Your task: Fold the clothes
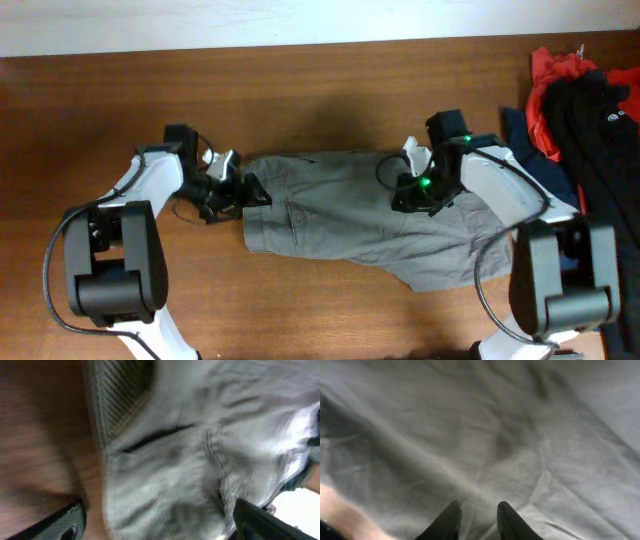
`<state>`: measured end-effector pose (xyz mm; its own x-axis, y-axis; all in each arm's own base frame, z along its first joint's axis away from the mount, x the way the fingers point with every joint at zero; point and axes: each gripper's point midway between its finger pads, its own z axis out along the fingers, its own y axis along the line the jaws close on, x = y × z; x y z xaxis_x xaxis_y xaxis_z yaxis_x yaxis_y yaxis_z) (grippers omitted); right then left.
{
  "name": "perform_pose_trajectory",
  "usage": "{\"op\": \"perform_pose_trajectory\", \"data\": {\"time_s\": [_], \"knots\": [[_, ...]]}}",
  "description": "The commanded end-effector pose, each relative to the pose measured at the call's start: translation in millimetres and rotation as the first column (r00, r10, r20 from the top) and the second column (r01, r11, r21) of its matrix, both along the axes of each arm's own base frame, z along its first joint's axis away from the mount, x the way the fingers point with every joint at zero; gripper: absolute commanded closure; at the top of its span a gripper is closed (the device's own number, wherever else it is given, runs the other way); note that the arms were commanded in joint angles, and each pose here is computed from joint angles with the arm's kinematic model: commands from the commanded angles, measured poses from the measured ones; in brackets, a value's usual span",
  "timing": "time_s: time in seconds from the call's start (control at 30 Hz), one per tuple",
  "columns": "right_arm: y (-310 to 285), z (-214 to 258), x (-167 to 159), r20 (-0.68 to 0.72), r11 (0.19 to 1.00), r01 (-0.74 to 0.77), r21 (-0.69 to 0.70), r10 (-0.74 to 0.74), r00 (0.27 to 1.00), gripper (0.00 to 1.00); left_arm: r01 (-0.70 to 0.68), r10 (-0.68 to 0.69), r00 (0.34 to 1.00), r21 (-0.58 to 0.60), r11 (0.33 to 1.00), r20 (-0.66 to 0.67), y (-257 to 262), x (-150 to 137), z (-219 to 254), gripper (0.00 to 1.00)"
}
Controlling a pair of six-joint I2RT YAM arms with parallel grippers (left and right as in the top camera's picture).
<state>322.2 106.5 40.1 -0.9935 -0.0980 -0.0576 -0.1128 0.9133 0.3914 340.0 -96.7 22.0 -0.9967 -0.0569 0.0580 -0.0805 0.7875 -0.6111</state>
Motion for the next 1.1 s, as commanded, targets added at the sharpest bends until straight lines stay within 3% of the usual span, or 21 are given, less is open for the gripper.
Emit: {"op": "perform_pose_trajectory", "data": {"time_s": [0.0, 0.07, 0.1, 0.23, 0.33, 0.53, 0.63, 0.8, 1.07], "knots": [[0, -27, -9, -0.087, 0.999, 0.000, -0.034, -0.002, 0.996, 0.75, -0.113, 0.110, 0.989, -0.025, 0.993, -0.095, -5, -7, -9, 0.07], [1, -36, -14, -0.129, 1.000, -0.001, -0.024, -0.002, 0.992, 0.76, -0.136, 0.132, 0.986, -0.024, 0.990, -0.101, -10, -4, -11, 0.09], [7, -41, -20, -0.160, 1.000, -0.015, -0.014, 0.012, 0.987, 0.77, -0.159, 0.155, 0.981, -0.023, 0.987, -0.113, -27, 0, -11, 0.18], [14, -41, -22, -0.157, 0.999, -0.039, -0.014, 0.036, 0.987, 0.78, -0.121, 0.119, 0.988, -0.015, 0.993, -0.095, -51, -1, -12, 0.29], [17, -41, -23, -0.157, 0.999, -0.047, -0.014, 0.044, 0.987, 0.78, -0.118, 0.123, 0.988, 0.055, 0.991, -0.090, -58, -2, -19, 0.39], [17, -41, -24, -0.160, 0.999, -0.047, -0.014, 0.044, 0.986, 0.81, -0.099, 0.103, 0.993, 0.068, 0.993, -0.060, -65, 0, -20, 0.83], [16, -41, -26, -0.168, 0.999, -0.046, -0.015, 0.043, 0.985, 0.85, -0.093, 0.095, 0.995, 0.066, 0.994, -0.036, -63, 4, -19, 0.98], [11, -15, -35, -0.182, 0.998, -0.068, -0.013, 0.064, 0.981, 0.92, -0.072, 0.069, 0.997, 0.073, 0.995, 0.036, -32, 10, 11, 0.99], [15, 65, -12, 0.065, 0.998, -0.064, 0.012, 0.064, 0.996, 0.90, -0.199, 0.124, 0.968, 0.362, 0.911, 0.220, 76, 17, 115, 0.99]]}}
